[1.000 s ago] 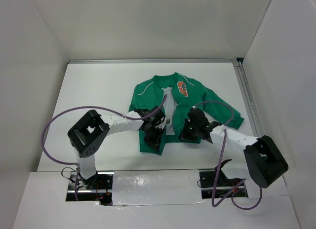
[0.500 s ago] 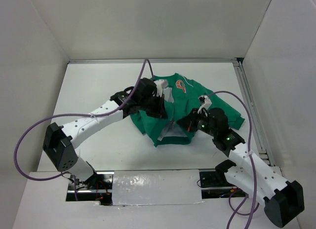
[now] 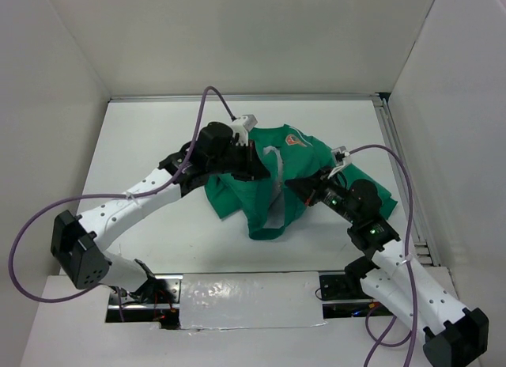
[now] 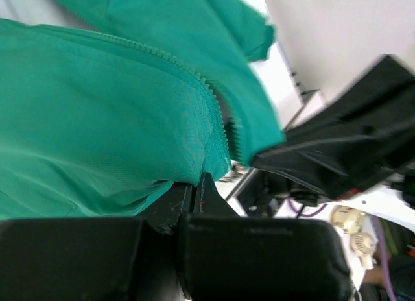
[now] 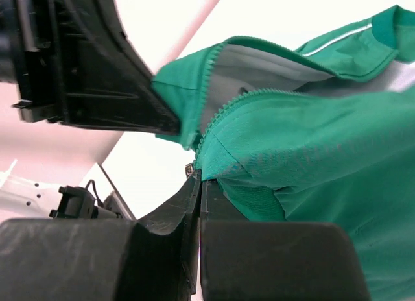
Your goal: Zip up the jacket
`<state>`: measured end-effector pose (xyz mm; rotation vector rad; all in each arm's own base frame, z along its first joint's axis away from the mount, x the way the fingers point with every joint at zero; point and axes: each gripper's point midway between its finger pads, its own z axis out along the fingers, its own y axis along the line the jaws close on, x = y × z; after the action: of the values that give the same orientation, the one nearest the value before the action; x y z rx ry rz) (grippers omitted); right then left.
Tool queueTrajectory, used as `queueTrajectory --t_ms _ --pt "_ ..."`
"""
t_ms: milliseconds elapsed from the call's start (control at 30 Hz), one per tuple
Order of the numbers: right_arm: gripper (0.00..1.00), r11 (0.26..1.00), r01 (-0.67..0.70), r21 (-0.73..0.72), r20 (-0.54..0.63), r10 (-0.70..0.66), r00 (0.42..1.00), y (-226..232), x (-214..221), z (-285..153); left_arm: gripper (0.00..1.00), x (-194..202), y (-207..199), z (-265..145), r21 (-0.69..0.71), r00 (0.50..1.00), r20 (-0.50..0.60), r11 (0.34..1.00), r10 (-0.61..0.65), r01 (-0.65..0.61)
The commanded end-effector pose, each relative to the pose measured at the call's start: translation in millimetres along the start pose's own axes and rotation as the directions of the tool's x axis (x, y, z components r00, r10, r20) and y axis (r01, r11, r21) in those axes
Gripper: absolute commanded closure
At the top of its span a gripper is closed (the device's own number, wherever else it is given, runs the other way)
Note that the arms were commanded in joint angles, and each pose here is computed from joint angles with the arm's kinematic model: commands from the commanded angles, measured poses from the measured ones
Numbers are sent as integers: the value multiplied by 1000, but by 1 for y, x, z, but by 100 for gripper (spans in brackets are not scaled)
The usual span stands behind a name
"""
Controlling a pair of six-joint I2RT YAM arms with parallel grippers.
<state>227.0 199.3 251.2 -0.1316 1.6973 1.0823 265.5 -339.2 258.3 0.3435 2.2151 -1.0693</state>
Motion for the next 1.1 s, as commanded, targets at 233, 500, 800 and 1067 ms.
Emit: queueTrajectory --t_ms 233,500,800,1067 --pt "100 990 -1 -140 159 24 987 20 -24 2 100 -21 -33 -18 169 992 124 986 -38 17" --pt "100 990 -12 -140 156 34 987 20 -24 -1 100 -21 -24 -11 134 989 127 990 -70 53" --pt "100 991 -26 -134 129 44 991 20 -23 0 100 -27 -24 -12 122 988 147 992 -52 34" --pt "100 988 -54 -147 119 72 990 21 -22 -1 100 -20 -22 -7 131 992 124 991 -34 18"
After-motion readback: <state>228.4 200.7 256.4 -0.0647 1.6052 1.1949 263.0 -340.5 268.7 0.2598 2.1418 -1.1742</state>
